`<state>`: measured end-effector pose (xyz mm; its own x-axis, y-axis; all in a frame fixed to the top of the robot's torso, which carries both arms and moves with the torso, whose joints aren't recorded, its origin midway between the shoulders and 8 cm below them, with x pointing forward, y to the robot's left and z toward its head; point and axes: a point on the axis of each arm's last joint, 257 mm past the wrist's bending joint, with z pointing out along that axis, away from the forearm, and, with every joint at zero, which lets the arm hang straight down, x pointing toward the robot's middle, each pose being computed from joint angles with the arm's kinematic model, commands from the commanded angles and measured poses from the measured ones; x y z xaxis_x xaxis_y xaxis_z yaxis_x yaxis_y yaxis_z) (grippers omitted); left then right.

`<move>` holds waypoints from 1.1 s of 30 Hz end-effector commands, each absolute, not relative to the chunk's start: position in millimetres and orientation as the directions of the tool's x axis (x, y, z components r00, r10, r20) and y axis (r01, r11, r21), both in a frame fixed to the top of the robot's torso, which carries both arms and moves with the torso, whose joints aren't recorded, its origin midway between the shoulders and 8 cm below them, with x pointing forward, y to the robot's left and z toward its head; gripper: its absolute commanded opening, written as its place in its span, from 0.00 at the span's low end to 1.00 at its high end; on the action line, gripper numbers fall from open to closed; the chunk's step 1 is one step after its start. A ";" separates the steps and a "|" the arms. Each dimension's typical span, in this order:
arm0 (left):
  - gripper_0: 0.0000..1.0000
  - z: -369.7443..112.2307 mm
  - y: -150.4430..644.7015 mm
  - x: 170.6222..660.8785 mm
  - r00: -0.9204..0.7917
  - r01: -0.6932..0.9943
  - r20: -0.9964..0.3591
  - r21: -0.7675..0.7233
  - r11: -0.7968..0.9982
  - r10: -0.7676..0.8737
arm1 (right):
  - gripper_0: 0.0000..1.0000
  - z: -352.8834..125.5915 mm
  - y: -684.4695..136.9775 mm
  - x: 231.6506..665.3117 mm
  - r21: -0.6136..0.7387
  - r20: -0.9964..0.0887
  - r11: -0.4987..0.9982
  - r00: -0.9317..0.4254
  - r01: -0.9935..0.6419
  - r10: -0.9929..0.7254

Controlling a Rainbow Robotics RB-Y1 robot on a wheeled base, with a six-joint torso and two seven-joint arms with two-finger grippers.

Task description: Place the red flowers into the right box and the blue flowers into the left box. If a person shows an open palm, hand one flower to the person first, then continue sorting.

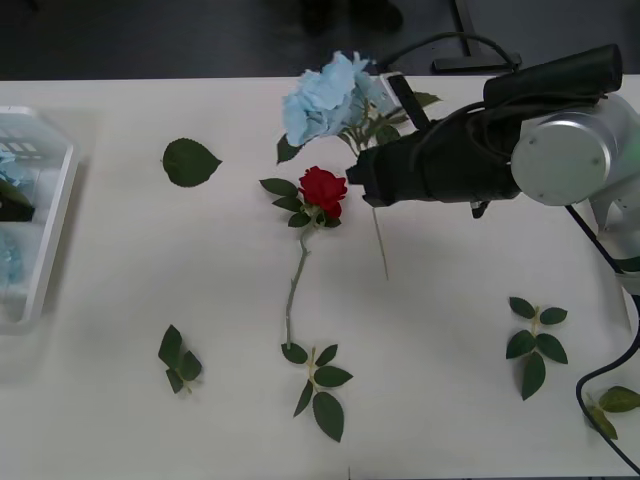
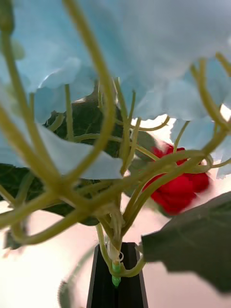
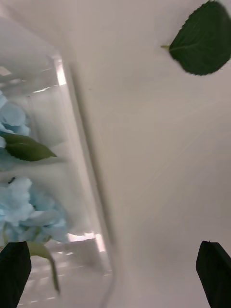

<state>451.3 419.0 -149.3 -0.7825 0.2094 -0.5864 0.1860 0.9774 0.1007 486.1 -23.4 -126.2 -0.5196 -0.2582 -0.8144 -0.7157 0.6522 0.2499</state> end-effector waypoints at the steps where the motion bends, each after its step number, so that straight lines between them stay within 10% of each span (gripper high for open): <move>1: 1.00 -126.9 351.2 459.2 -0.756 0.162 -0.654 -0.156 0.974 0.021 | 0.00 -50.4 27.9 471.8 0.275 -0.900 0.529 -0.408 -0.803 -0.152; 22: 1.00 -103.9 157.2 359.4 -0.581 0.559 -0.795 -0.547 0.624 -0.177 | 0.00 7.0 114.1 411.0 0.369 -0.926 0.268 -0.376 -0.890 0.026; 33: 1.00 -104.9 80.6 384.1 -0.431 0.629 -0.853 -0.519 0.579 -0.296 | 0.00 5.7 116.1 407.6 0.389 -0.918 0.258 -0.396 -0.885 0.026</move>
<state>372.8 96.5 -121.4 -0.4940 -0.2848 -0.8215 0.5864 0.5886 -0.5566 430.1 95.3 -29.0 -0.4354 0.0083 -0.9002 -0.8489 0.3292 0.4136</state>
